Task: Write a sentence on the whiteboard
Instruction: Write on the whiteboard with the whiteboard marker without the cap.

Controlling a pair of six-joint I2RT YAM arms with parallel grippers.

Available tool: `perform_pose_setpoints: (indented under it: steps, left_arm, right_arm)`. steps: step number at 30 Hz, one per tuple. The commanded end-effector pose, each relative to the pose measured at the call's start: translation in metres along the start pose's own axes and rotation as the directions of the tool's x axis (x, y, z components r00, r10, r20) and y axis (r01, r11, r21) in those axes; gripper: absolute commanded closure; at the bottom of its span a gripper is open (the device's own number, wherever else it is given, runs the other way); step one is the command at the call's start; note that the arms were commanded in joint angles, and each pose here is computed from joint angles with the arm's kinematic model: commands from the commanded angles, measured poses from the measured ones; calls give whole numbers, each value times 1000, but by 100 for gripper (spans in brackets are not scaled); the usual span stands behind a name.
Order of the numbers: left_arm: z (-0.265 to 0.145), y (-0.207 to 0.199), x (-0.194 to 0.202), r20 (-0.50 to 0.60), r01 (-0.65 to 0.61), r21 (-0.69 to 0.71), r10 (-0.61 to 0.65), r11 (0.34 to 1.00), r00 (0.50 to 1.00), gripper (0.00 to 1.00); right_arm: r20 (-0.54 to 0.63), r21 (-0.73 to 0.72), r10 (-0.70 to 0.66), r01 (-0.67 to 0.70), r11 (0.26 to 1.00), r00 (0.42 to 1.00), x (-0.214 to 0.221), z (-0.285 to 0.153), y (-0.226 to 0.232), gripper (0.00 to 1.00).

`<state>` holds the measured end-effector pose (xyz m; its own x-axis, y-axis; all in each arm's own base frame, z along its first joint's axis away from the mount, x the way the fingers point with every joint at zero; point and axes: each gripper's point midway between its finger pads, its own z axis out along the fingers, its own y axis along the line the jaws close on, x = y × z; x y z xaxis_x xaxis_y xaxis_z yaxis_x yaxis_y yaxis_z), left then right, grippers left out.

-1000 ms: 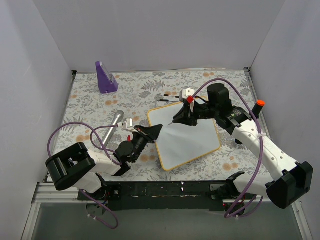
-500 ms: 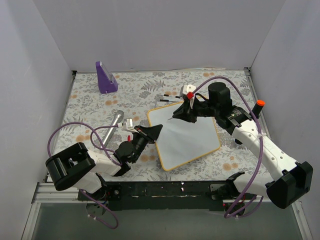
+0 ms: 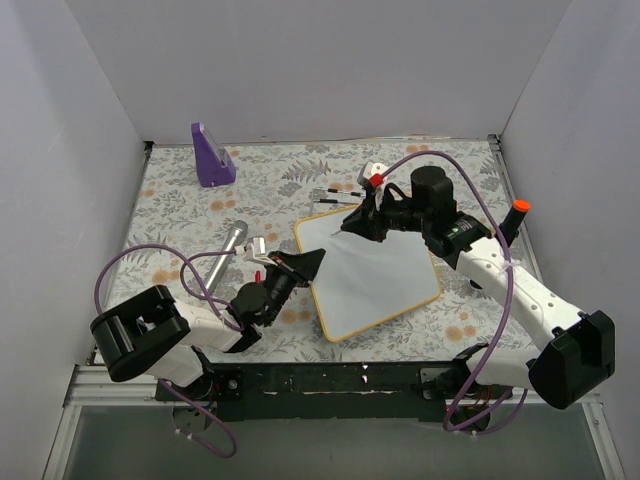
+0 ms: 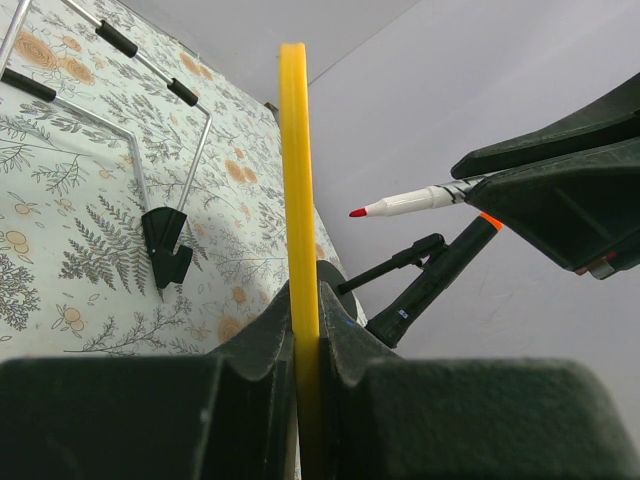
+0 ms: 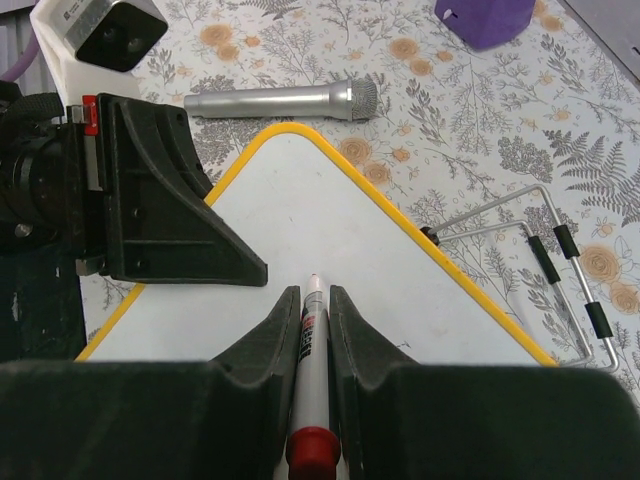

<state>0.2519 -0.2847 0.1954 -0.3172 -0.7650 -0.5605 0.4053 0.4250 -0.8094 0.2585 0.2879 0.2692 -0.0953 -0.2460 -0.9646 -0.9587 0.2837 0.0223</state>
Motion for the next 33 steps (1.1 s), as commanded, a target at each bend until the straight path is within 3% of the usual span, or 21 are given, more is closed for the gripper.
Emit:
perform_pose_setpoints:
  steps: [1,33]
  left_arm:
    - [4,-29,-25,94,20,82,-27,996,995,100]
    - [1,-31,-26,95,24,97,-33,995,995,100]
  right_arm:
    - [64,25,1,-3,1000,998,-16,2,-5,99]
    - [43,24,91,-92,995,995,-1,18,-14,99]
